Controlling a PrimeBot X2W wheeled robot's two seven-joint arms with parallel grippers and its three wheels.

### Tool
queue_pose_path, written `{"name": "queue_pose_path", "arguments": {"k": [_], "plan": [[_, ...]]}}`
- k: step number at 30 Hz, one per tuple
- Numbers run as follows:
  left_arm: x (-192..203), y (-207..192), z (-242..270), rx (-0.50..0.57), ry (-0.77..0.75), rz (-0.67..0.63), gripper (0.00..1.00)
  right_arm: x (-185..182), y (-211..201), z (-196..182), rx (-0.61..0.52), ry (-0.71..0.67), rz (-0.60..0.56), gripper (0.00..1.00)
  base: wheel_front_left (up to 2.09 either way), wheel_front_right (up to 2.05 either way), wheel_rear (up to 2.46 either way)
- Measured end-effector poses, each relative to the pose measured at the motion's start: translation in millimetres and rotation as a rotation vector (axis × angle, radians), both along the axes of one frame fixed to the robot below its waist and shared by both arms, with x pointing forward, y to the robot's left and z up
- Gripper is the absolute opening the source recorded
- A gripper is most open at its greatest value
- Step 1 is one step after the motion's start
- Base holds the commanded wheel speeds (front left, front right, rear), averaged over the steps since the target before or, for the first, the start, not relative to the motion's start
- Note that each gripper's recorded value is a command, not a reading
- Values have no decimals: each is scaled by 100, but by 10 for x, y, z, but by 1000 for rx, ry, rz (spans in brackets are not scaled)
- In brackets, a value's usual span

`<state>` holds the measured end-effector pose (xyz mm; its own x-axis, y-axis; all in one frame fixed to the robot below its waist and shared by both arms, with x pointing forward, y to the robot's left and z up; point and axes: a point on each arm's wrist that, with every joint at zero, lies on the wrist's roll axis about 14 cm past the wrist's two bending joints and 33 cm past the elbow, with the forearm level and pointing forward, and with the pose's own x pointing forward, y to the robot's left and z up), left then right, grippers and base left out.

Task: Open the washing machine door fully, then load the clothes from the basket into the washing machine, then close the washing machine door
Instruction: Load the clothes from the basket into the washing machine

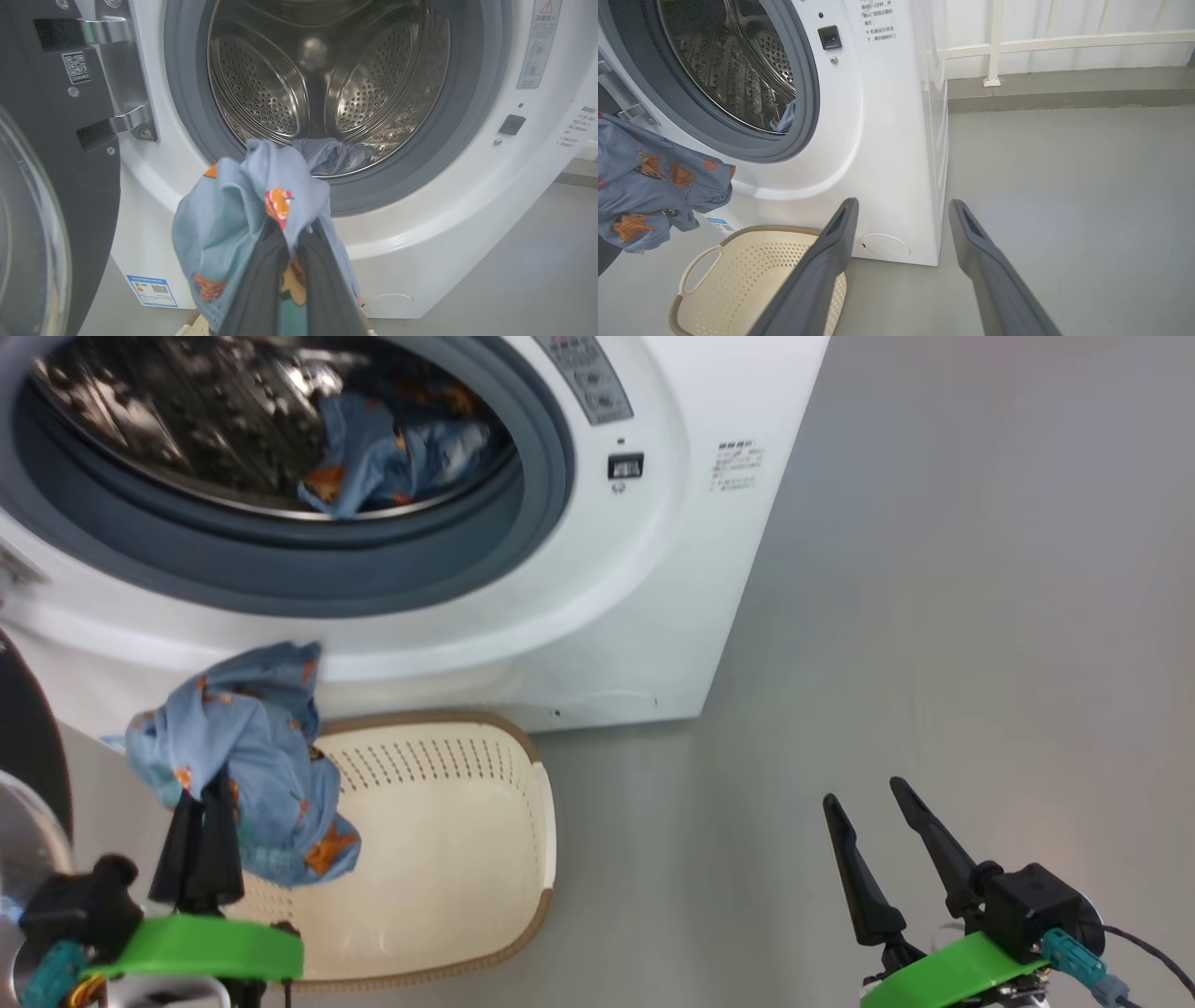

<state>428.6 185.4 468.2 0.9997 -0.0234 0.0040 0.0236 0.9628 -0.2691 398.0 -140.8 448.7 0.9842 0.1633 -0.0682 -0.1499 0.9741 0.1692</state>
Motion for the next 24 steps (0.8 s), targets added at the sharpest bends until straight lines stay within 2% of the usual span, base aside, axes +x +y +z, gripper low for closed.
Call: {"name": "queue_pose_path", "arguments": {"k": [15,24], "plan": [[-670,95,472,72,-115,38,0,-355,-25,429,1,-113,-9,100,0,0,0],[-884,138,561,74,-141,56,0,-485,-51,518,2,-141,-18,100,0,0,0]]}}
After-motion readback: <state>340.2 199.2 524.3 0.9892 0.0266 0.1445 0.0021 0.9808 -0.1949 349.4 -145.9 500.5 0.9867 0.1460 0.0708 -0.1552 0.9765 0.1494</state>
